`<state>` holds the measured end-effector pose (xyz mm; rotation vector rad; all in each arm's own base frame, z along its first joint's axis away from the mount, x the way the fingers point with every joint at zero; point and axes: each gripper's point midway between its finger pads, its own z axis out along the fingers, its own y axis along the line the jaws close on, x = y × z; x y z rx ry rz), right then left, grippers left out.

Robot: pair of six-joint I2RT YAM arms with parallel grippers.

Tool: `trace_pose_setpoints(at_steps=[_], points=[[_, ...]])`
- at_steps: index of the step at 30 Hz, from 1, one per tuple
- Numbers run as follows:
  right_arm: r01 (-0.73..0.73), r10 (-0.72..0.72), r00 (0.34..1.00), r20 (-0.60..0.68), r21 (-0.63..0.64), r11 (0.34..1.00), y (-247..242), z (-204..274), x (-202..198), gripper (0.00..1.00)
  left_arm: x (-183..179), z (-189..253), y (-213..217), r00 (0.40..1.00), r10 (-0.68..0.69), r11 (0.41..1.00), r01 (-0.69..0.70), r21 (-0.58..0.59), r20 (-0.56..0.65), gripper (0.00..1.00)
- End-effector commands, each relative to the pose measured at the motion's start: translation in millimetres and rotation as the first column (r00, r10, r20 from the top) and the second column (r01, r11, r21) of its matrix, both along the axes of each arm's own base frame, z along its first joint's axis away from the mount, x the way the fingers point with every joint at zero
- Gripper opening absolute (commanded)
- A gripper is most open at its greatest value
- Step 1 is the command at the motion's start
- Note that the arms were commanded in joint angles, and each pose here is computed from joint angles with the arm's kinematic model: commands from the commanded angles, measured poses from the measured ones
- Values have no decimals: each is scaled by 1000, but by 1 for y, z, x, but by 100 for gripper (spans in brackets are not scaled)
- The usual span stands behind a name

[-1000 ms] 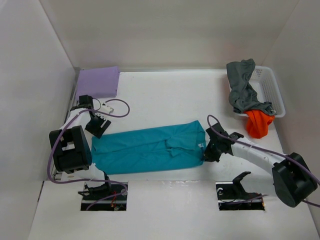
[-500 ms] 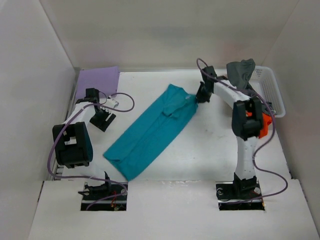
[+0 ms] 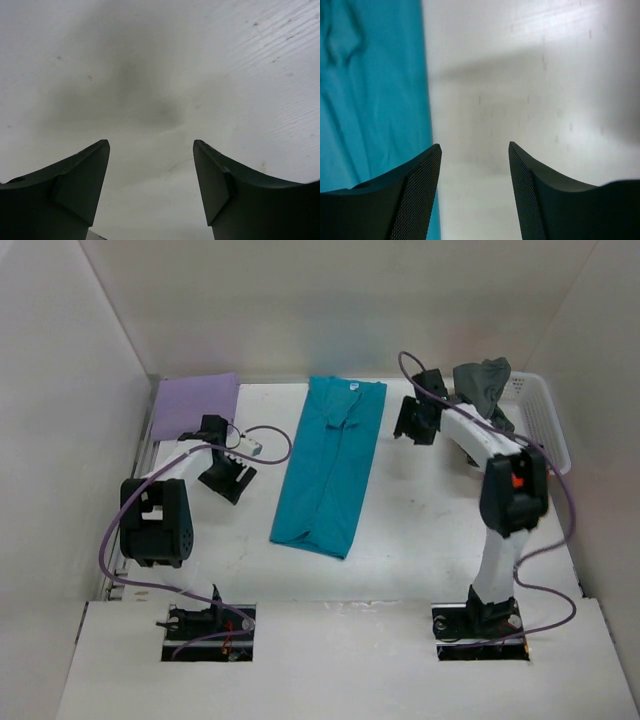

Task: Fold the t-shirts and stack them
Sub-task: Rotate the tshirt 90 degrees

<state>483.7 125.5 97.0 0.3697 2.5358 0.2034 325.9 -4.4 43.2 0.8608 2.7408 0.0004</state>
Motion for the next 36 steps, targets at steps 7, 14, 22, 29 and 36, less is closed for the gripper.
trace_pose_setpoints(at_steps=[7, 14, 22, 29, 36], points=[[-69, 45, 994, 96, 260, 963, 90, 15, -169, 63, -26, 3, -59, 997, -76, 988, 76, -132, 6, 66], [-29, 53, 998, -43, 433, 901, 147, -31, -255, 62, -39, 2, -86, 995, -95, 979, 95, -182, 10, 66], [-23, 74, 994, -81, 505, 863, 184, -56, -281, 61, -46, 14, -83, 987, -105, 981, 122, -149, 122, 65], [-9, 89, 986, -144, 483, 876, 195, -81, -293, 42, -42, 85, -76, 849, -270, 957, 288, 30, 455, 70], [-12, 70, 992, -101, 487, 873, 176, -76, -295, 1, -107, 68, -97, 467, -832, 548, 778, 309, 301, 67]])
